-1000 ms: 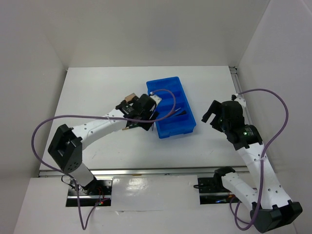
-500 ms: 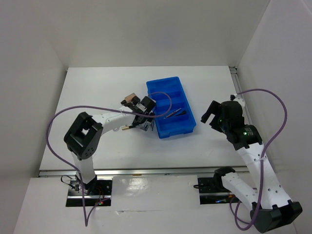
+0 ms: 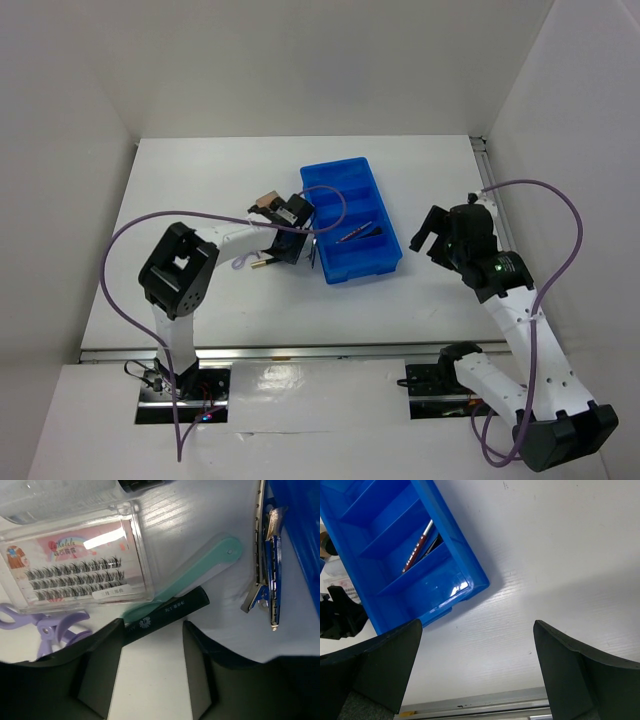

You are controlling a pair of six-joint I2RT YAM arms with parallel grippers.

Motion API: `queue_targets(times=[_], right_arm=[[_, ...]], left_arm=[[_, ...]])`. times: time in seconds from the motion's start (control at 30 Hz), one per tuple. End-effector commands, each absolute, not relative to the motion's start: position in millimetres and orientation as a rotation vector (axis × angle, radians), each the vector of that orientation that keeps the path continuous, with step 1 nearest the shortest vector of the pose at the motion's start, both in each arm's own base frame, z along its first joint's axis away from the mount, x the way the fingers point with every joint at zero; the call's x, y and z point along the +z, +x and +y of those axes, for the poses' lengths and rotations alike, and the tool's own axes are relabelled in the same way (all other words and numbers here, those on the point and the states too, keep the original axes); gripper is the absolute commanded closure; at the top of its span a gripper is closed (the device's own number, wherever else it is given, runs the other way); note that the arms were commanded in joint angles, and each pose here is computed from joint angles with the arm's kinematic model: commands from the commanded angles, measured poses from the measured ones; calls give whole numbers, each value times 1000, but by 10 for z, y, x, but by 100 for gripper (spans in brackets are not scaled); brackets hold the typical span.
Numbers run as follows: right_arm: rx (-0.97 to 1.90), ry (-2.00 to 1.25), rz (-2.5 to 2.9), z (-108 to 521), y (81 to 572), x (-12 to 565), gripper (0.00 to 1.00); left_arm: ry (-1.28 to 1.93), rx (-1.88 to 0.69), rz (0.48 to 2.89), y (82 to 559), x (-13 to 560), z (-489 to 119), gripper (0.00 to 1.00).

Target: Organize the makeup

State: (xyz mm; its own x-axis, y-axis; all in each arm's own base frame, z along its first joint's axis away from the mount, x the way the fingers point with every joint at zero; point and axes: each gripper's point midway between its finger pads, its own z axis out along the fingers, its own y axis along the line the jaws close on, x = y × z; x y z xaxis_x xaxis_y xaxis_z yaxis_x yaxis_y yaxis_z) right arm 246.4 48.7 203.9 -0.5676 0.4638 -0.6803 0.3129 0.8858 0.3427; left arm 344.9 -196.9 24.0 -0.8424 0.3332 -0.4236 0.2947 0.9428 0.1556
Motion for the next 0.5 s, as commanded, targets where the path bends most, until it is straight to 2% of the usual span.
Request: queue_targets(times=[0.0,0.07,0.47], right_arm=[[262,536,2169,516,2581,2169,0],[262,536,2169,516,2581,2169,0],[263,536,2170,520,2588,2147,0]], left_arm=[[425,57,2685,3378,140,-1999,43],[402,47,2703,3342,131,-2004,49],[369,100,2672,3196,349,-1849,48]])
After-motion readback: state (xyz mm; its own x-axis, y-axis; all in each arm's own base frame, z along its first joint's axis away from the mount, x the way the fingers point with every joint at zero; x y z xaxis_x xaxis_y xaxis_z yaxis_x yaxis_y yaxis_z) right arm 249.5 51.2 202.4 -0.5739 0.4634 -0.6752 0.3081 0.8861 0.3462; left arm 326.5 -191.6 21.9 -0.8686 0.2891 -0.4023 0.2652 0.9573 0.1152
